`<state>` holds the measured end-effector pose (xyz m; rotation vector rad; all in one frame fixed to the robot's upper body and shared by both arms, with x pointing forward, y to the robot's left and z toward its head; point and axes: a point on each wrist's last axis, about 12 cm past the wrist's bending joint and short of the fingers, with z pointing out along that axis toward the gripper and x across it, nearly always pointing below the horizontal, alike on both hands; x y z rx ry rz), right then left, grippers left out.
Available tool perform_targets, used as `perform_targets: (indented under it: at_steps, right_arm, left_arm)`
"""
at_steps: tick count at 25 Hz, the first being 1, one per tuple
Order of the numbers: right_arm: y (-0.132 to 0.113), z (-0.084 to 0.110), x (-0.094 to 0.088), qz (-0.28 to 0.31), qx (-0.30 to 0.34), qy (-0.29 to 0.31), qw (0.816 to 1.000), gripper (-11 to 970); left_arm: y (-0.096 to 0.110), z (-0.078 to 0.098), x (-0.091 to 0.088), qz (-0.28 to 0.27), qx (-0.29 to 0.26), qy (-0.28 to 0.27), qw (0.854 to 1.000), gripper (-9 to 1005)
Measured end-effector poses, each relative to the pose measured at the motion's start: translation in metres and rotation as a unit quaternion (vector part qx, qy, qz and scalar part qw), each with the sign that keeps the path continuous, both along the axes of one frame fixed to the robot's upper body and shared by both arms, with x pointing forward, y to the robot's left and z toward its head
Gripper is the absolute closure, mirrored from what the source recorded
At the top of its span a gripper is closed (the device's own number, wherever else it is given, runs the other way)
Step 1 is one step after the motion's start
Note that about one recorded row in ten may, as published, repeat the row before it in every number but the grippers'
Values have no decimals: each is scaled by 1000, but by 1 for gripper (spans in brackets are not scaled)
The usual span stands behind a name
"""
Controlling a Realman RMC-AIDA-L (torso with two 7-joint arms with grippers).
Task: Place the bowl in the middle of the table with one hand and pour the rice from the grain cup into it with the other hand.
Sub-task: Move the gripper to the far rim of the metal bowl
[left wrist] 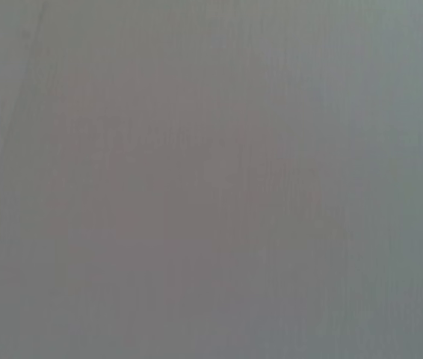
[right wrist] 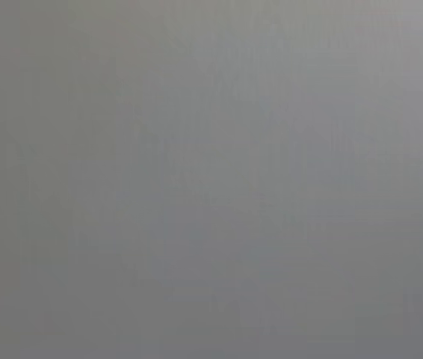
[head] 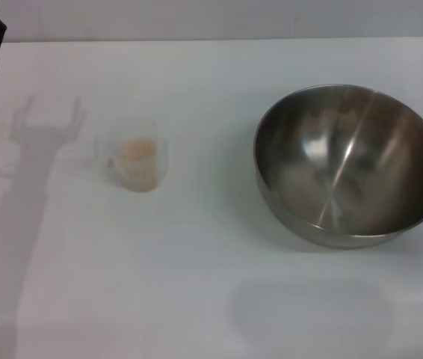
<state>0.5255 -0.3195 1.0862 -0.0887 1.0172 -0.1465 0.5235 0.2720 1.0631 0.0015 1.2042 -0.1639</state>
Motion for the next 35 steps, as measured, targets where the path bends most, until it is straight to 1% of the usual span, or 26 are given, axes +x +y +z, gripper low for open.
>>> perform_targets:
  at_steps: [8, 11, 14, 16, 19, 23, 30, 32, 35]
  right_arm:
    - [0, 3, -5, -42, -72, -23, 996, 300]
    - [0, 6, -7, -72, -117, -36, 990, 300]
    - [1, 8, -9, -107, -166, -47, 979, 300]
    - [1, 9, -8, -121, -178, -51, 975, 300]
    - [1, 10, -4, -131, -163, -41, 977, 301]
    - [4, 11, 12, -125, -138, 1, 982, 301]
    - [18, 19, 33, -88, -77, 81, 990, 301]
    - [23, 23, 40, -74, -66, 109, 989, 301]
    - [32, 28, 51, -46, -50, 170, 983, 301]
  left_arm:
    - [-1, 1, 2, -2, 0, 1, 1000, 169]
    - [-1, 0, 2, -2, 0, 1, 1000, 170]
    - [-1, 0, 1, -1, 0, 2, 1000, 170]
    - [-1, 0, 1, -1, 0, 2, 1000, 170]
    - [0, -1, 1, -1, 0, 3, 1000, 171]
    - [-1, 0, 2, -1, 0, 3, 1000, 171]
    - [2, -1, 2, 4, 3, 5, 1000, 172]
    - [3, -1, 2, 4, 4, 5, 1000, 173]
    - [3, -1, 2, 4, 4, 6, 1000, 173]
